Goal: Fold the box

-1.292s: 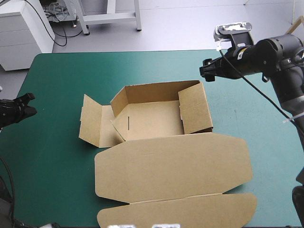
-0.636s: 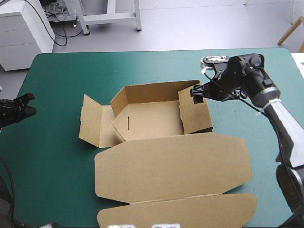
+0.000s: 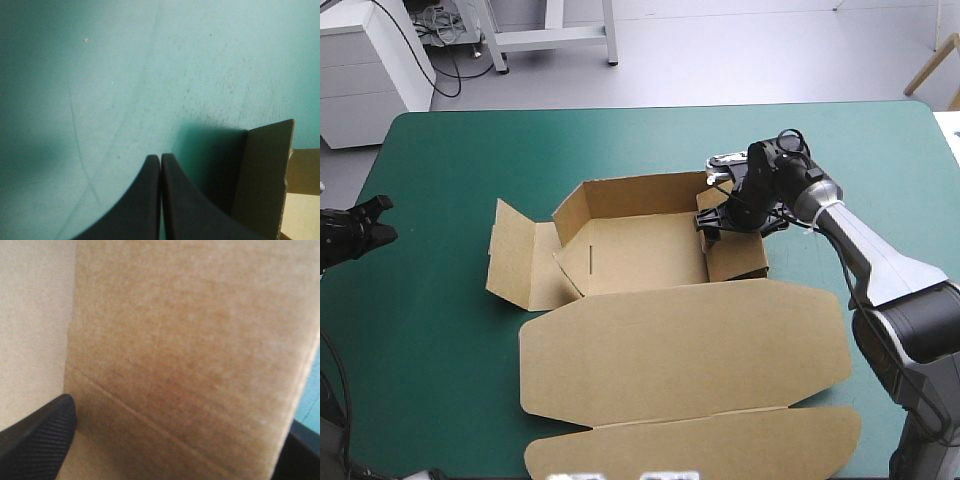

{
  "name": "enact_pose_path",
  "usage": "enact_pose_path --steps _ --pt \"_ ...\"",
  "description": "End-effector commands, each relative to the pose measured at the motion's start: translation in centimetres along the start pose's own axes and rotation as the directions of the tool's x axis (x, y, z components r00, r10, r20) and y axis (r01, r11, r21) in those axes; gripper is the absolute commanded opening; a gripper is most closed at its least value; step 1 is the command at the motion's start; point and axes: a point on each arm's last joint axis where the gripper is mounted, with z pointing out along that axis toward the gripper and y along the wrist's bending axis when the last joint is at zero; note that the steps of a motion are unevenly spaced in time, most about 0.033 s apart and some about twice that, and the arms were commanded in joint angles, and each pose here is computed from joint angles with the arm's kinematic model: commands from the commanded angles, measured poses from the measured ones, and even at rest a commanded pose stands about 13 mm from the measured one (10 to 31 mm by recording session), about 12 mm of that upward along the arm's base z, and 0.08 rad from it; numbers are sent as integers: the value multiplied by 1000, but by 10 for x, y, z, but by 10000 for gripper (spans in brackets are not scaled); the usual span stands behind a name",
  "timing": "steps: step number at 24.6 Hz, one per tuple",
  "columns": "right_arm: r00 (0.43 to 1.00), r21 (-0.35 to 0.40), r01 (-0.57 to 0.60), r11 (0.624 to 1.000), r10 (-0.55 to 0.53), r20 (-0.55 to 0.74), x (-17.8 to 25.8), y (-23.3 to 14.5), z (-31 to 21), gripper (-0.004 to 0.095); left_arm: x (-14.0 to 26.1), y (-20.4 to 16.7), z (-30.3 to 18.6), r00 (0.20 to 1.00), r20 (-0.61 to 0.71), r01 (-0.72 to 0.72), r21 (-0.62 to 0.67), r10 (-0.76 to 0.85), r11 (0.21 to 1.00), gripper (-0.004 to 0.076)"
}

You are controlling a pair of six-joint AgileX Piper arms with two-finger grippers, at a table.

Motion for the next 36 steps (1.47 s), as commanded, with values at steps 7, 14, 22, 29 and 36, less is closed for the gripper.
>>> enact_pose_path --steps 7,14,22,29,36 --pt "998 48 5 999 -8 62 -1 -5 -28 558 -4 -15 -17 998 65 -7 41 4 999 -10" --pt "998 79 20 997 -24 50 1 -8 -30 -19 -2 -14 -17 998 43 -39 36 37 999 -10" --pt "935 41 74 996 -84 344 2 -17 -135 -19 1 -17 -17 990 22 -141 63 140 988 -10" --pt "849 14 103 995 -95 519 20 -24 -201 -19 -2 -21 -17 996 52 -71 105 66 992 -10" --pt "838 23 116 993 -110 535 18 -24 -201 -19 -2 -25 -18 997 55 -59 158 50 986 48"
